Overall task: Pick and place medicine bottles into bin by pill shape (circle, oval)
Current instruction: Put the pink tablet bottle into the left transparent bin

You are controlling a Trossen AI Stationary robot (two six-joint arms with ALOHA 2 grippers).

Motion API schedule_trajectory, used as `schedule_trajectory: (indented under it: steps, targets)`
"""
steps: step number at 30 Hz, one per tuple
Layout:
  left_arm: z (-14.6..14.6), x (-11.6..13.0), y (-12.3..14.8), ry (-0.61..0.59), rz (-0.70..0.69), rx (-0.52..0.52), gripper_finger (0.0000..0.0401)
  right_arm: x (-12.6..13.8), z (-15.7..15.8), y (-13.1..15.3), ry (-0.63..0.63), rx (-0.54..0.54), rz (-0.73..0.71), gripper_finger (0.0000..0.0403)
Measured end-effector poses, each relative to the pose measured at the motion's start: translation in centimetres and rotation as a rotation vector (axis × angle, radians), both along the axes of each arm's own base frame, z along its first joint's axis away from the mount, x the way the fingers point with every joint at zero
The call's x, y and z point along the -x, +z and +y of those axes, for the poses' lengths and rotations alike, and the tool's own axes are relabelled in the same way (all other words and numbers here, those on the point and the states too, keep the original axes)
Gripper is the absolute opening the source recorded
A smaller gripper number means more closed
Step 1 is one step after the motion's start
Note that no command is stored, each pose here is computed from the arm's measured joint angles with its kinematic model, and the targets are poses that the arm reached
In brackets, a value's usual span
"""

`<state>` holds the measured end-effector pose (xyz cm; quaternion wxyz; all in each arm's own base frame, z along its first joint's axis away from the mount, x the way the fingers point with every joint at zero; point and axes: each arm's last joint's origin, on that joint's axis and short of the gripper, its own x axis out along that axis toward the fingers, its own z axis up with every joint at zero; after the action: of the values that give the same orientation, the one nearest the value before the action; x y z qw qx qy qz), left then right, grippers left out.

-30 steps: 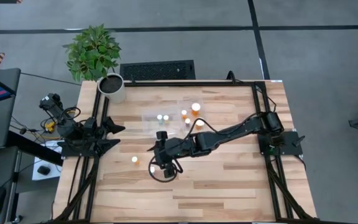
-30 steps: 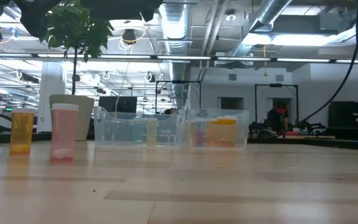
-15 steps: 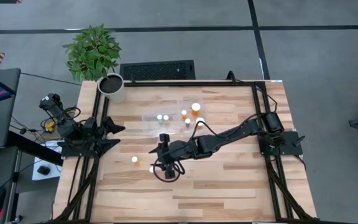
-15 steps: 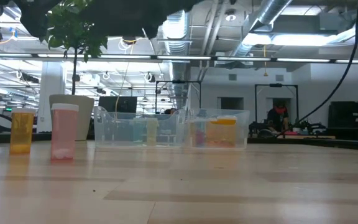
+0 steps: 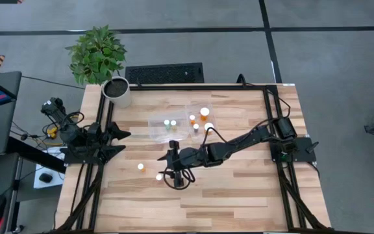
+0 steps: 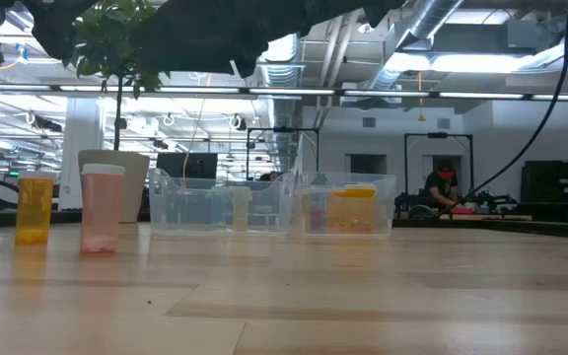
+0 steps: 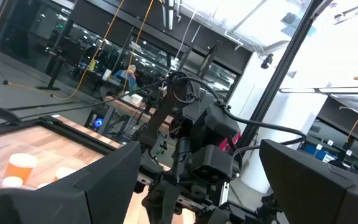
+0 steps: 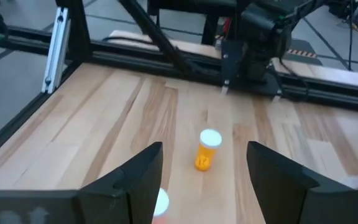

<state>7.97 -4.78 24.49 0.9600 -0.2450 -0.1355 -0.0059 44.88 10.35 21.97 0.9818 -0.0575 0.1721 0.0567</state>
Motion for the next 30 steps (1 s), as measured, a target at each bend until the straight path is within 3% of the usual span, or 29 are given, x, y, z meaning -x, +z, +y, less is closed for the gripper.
schedule_trajectory:
  steps: [30]
  targets:
    - [0.0,0.0,0.0,0.001,0.001,-0.001,0.0322,0.6,0.3,-1.3,0.030,-0.009,0.001,0.0247]
